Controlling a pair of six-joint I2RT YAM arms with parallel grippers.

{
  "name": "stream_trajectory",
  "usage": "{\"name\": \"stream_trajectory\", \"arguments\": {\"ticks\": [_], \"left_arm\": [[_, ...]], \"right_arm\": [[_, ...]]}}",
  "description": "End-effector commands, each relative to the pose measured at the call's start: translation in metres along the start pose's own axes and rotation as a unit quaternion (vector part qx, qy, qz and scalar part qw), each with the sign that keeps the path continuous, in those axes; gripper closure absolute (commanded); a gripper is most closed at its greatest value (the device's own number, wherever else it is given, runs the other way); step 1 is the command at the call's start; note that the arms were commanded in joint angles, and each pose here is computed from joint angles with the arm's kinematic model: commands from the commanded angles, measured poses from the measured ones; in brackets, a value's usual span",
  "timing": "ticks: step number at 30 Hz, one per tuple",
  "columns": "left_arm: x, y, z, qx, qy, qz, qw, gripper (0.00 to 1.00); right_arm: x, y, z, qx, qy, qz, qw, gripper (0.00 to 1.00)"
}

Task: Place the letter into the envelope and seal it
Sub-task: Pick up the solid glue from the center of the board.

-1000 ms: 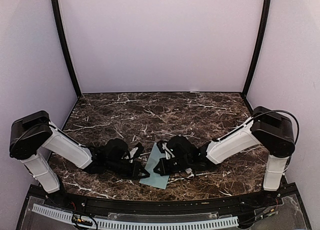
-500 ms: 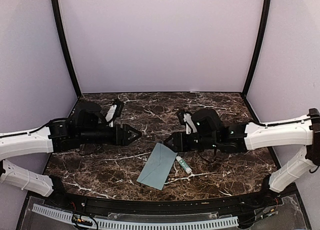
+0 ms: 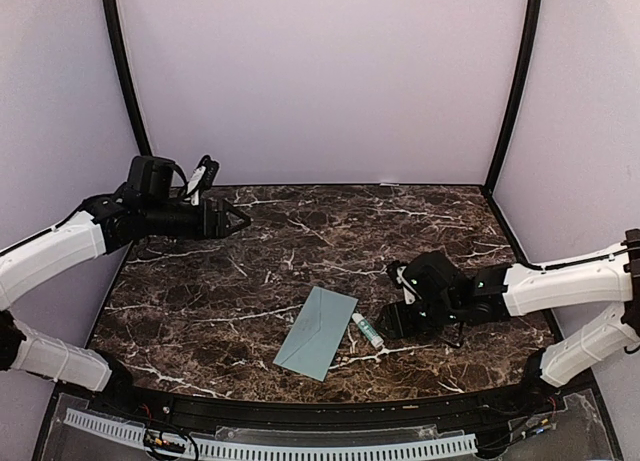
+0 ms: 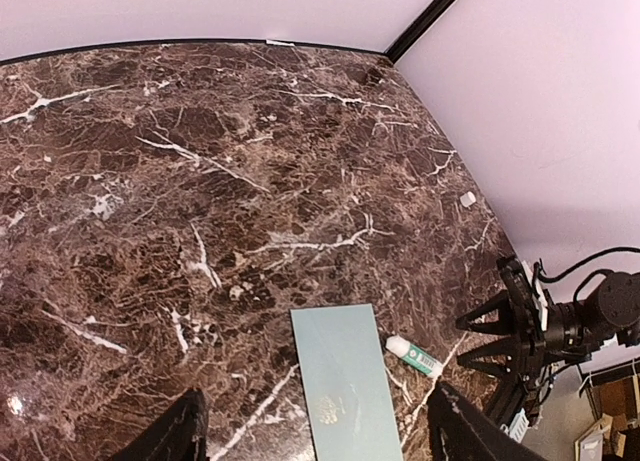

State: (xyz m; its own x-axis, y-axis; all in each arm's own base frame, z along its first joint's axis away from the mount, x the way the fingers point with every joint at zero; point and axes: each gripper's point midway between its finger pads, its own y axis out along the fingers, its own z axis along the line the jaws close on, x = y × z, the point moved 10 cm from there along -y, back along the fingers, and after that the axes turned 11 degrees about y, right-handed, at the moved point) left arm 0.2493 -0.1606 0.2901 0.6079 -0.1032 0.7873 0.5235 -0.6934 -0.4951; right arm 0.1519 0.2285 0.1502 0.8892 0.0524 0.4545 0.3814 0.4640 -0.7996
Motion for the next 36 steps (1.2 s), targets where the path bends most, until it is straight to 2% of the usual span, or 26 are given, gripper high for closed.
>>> {"name": "stream_trajectory", "arguments": {"ticks": [1,4,11,23,30,36], "left_arm": [[0.015,0.0,0.015,-0.022,0.032,-0.032,0.999,0.26],[0.008,0.004,0.03,-0.005,0.03,-0.042,0.999,0.26],[-0.027,0.017,0.05,0.048,0.045,-0.009,0.998,0.26],[-0.025,0.02,0.05,0.038,0.05,-0.002,0.998,0.26],[-0.026,0.018,0.049,0.04,0.051,-0.005,0.998,0.26],[-0.027,0.018,0.049,0.039,0.046,-0.004,0.998,0.27]], "right_arm": [[-0.011,0.005,0.001,0.003,-0.011,0.016,1.0,0.38],[-0.013,0.01,0.007,-0.005,-0.024,0.018,1.0,0.42],[-0.015,0.026,0.02,-0.016,-0.05,0.035,0.998,0.52],[-0.017,0.046,0.027,-0.055,-0.067,0.043,0.995,0.6],[-0.018,0.05,0.022,-0.095,-0.065,0.038,0.993,0.68],[-0.021,0.052,0.021,-0.084,-0.058,0.038,0.994,0.78]]}}
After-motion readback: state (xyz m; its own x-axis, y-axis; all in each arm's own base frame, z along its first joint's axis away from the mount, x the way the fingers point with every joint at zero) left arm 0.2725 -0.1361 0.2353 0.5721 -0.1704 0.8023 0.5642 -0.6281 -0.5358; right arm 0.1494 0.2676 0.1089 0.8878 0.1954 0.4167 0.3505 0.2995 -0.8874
